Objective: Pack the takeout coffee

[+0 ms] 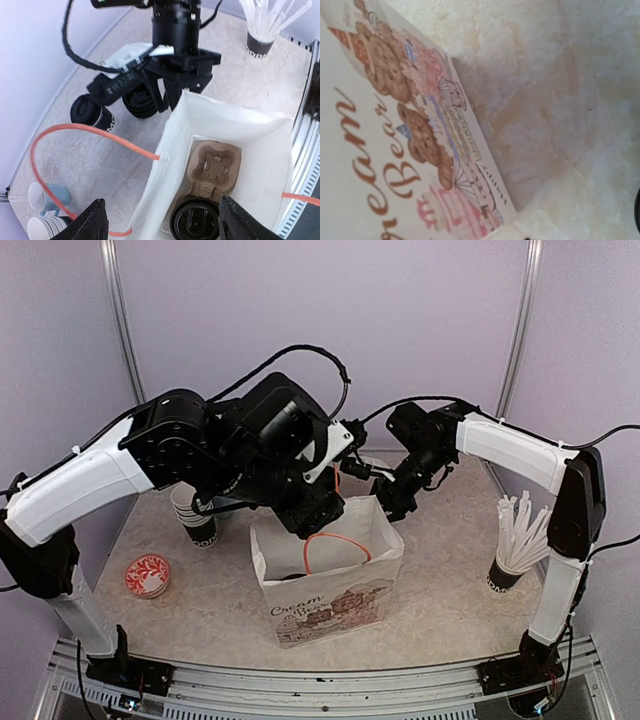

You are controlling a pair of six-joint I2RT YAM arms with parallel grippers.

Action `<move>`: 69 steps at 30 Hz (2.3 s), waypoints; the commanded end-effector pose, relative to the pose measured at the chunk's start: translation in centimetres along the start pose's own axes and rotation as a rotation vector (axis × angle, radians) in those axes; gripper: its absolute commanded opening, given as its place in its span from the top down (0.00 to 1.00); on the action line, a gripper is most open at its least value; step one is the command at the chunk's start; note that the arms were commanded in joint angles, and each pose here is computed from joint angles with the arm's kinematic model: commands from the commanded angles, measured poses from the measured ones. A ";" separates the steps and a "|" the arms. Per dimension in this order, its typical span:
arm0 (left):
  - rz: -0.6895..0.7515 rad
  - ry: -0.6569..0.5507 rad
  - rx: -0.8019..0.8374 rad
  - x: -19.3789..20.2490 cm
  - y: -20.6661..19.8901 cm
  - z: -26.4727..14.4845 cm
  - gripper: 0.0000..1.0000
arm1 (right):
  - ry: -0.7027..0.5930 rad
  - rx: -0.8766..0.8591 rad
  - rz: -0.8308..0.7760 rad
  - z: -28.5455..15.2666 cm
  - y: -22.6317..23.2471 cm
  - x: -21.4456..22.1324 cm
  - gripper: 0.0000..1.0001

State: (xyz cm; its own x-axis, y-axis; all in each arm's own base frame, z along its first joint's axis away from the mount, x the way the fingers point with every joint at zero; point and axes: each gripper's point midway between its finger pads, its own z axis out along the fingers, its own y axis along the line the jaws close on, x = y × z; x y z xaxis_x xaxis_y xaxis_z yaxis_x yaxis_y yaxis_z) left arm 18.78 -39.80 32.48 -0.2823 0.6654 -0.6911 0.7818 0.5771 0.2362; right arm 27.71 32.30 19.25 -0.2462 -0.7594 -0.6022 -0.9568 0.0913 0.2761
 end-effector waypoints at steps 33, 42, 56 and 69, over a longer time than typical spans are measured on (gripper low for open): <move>-0.362 -0.230 0.453 -1.0 8.8 2.5 0.75 | 0.018 0.059 0.024 -1.1 -1.3 0.2 0.68; -0.301 -0.364 0.361 -3.8 10.9 -2.5 1.00 | 0.000 0.088 0.035 -1.9 -2.6 -0.1 0.71; -0.196 -0.206 0.553 1.9 0.3 -3.3 1.00 | 0.003 0.063 0.044 -1.4 -2.8 0.0 0.71; -0.174 -0.165 0.606 3.3 -2.8 -6.4 1.00 | -0.015 0.147 -0.005 -2.6 -4.0 -1.3 0.67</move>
State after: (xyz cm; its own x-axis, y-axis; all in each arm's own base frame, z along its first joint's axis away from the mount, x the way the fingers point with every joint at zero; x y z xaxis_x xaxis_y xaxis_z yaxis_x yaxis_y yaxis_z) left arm 12.27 -37.46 31.46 -0.3927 0.5149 -0.7620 0.9192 0.2450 -0.3082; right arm 30.50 31.14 19.17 -0.2765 -0.7632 -0.5840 -0.9569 0.1628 0.2403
